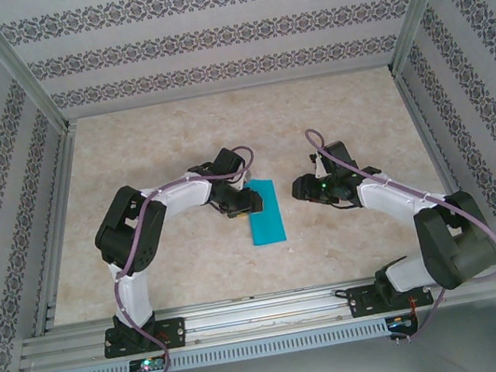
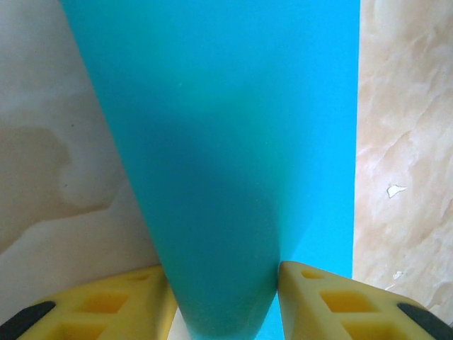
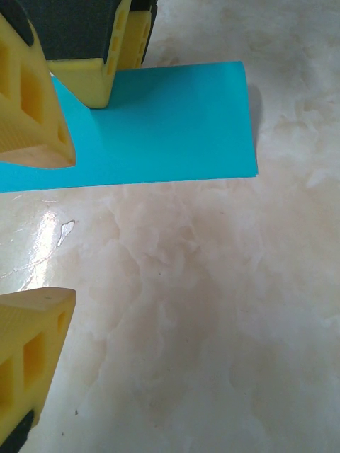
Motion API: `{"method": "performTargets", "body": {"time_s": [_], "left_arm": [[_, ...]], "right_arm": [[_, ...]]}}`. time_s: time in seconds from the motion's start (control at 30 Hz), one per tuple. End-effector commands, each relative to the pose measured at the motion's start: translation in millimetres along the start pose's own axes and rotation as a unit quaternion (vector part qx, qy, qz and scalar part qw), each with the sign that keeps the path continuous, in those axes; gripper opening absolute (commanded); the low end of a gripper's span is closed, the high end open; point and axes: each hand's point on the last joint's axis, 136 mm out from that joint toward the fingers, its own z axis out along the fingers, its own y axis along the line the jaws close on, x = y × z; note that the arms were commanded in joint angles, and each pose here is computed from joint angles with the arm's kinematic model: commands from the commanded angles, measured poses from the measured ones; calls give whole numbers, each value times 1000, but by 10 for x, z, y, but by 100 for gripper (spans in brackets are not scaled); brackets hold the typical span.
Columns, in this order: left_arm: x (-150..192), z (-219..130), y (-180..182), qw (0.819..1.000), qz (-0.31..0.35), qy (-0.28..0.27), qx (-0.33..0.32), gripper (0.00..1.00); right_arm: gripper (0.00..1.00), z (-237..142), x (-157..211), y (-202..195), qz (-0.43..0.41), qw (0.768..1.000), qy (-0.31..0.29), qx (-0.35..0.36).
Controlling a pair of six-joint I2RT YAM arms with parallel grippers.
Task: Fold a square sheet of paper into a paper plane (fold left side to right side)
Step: First fold in half a square sheet of paper at the center of the table.
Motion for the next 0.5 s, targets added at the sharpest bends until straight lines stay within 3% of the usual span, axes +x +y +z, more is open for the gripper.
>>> {"method": "performTargets", "body": {"time_s": [0.0, 0.47], "left_arm": [[459, 422, 383, 995, -7, 81, -57, 45], [483, 447, 407, 994, -8, 88, -62, 45]], "right_arm": [[49, 5, 58, -69, 3, 1000, 9, 7], [49, 22, 68, -51, 5, 1000, 14, 1]]}}
